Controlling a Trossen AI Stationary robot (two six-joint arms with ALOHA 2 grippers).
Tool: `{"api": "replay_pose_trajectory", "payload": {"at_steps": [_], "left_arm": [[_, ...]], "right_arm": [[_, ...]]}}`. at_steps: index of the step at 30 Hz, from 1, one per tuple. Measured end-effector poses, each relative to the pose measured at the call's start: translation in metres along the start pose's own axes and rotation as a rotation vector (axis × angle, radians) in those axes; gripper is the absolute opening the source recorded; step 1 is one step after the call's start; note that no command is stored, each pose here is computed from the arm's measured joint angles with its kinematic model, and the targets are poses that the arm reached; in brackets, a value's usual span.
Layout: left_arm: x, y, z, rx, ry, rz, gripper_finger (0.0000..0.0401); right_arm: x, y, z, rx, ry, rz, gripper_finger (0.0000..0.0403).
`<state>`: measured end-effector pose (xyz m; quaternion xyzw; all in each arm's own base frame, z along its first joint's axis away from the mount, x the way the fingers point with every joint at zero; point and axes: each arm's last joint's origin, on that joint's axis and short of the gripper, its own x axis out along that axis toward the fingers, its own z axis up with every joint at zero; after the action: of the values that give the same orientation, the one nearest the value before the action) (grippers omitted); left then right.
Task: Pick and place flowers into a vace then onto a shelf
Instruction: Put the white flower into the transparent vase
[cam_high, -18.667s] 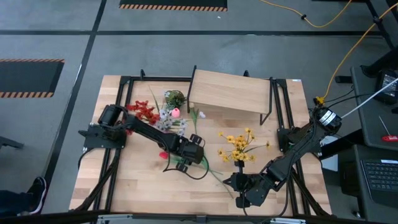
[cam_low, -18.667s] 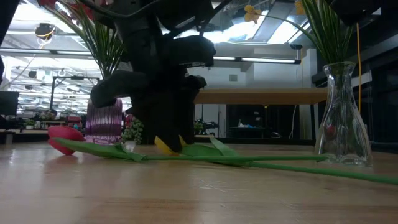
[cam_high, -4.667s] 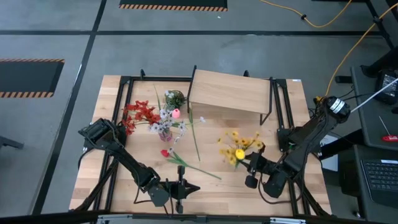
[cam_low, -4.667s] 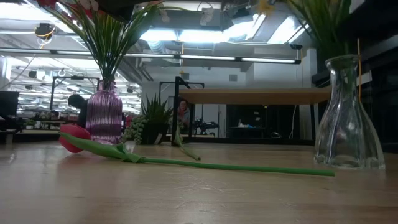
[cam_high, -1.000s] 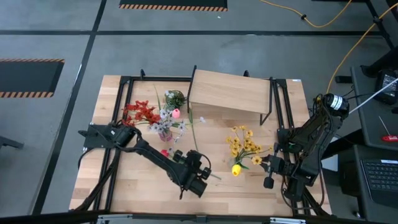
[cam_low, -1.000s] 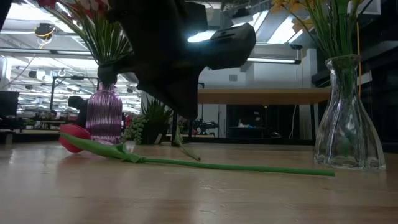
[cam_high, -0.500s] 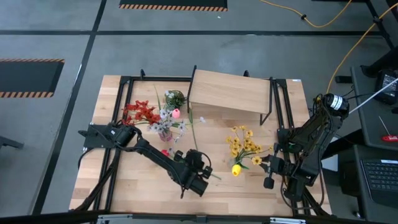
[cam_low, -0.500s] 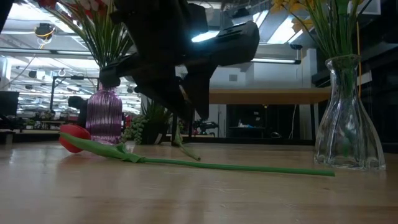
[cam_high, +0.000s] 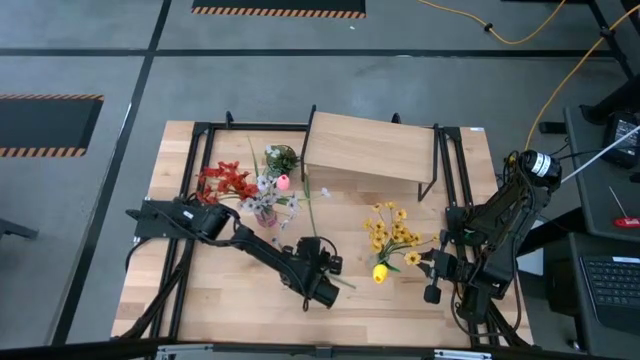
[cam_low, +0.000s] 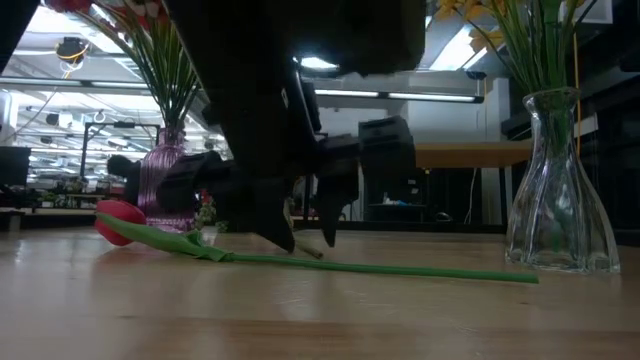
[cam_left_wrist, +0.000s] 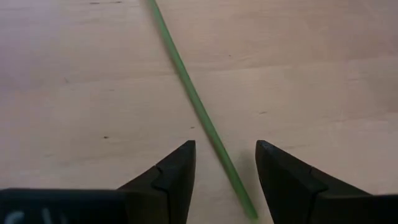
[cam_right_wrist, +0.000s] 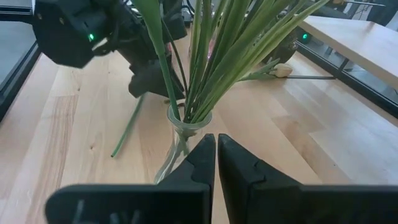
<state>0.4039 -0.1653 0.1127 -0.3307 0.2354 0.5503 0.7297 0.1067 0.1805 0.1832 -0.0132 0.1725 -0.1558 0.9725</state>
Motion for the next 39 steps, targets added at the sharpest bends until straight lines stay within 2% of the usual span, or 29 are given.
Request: {"api": "replay_pose_trajectory", "payload": {"at_steps": [9, 23, 35, 39], "left_arm": [[0.005, -0.001, 0.003, 0.056, 0.053, 0.034, 0.0153], [0.004, 0.006, 0.004, 0.098, 0.148, 0.128, 0.0071], [-0.007, 0.012, -0.006, 0.191, 0.16, 0.12, 0.0008], [-0.015, 0.013, -0.011, 0.21, 0.161, 0.108, 0.0004]], "right_arm": [[0.0, 0.0, 0.0, 0.0, 0.0, 0.0, 0.0023], [0.0, 0.0, 0.0, 0.0, 0.011, 0.003, 0.0023], [0.0, 0.0, -0.001, 0.0, 0.018, 0.005, 0.0024], [0.0, 0.0, -0.001, 0.0, 0.018, 0.005, 0.0024]]}}
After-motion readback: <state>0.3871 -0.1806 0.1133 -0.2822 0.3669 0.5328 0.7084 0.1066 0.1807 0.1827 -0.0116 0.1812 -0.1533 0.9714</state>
